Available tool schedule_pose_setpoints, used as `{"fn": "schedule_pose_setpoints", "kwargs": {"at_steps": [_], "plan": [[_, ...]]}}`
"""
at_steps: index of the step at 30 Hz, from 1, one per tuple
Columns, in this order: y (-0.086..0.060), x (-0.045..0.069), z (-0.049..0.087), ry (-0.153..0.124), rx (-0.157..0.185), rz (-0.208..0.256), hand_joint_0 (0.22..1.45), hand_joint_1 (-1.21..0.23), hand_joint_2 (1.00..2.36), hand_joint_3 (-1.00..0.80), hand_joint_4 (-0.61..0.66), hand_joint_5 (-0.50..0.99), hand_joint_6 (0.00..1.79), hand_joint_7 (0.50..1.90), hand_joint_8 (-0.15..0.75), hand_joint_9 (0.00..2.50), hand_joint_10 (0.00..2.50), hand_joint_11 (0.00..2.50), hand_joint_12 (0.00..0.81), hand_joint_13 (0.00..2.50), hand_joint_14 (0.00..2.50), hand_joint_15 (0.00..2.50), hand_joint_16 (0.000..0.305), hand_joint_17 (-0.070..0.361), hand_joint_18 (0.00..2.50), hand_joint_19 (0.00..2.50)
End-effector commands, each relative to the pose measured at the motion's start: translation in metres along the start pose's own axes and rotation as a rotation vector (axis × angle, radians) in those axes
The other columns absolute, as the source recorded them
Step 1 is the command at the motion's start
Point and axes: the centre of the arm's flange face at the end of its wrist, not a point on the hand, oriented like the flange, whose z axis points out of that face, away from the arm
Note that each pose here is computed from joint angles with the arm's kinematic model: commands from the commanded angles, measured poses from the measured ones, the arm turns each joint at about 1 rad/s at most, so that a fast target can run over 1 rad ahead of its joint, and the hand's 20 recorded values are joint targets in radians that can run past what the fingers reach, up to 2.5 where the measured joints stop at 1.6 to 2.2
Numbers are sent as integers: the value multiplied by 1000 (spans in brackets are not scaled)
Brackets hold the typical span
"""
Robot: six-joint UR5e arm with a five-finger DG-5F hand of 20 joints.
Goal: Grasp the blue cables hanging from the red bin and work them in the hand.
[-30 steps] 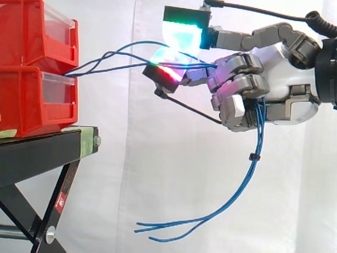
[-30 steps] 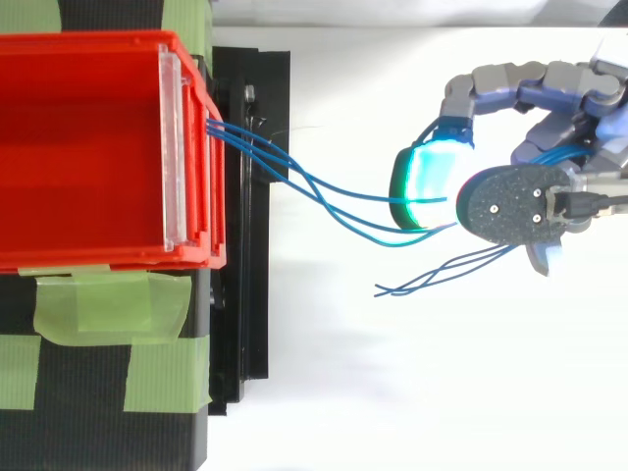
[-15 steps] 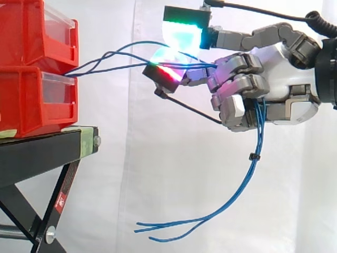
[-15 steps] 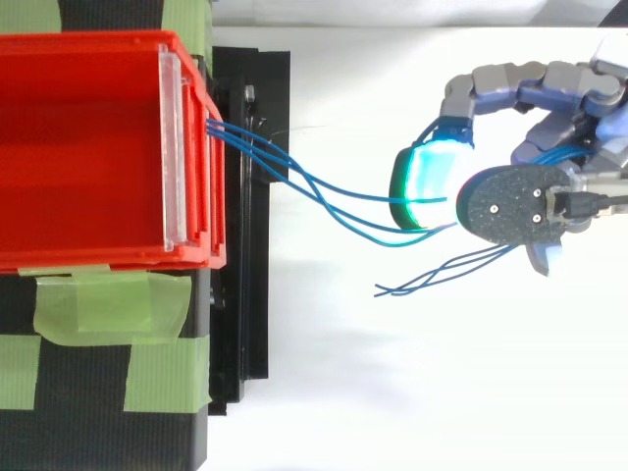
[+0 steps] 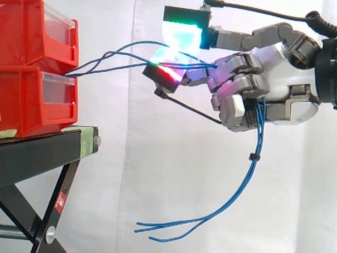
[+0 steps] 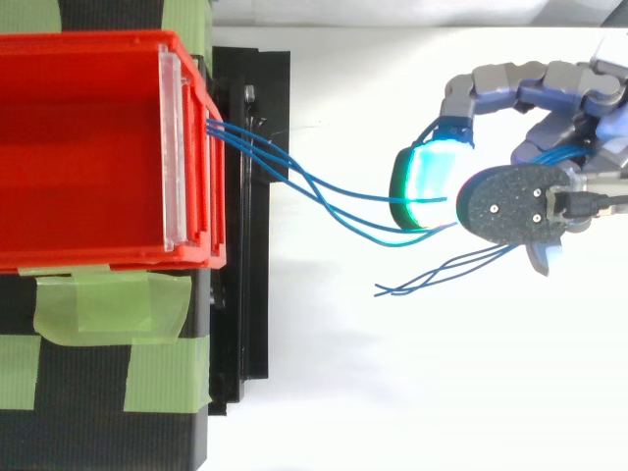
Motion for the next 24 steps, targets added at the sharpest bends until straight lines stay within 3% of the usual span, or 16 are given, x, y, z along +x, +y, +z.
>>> {"fn": "schedule_pose_setpoints", "kwargs": {"at_steps": [1, 24], "plan": [[0, 0, 0, 0, 0, 0, 944, -628, 1022, -399, 196, 242, 598, 1310, 656, 1701, 2500, 2500, 743, 1985, 2500, 1939, 218, 164, 2364, 556], [0, 0, 0, 0, -1, 1, 940, -621, 1022, -402, 196, 218, 636, 1294, 656, 1701, 2500, 2500, 743, 1985, 2500, 1939, 218, 164, 2364, 556]]}}
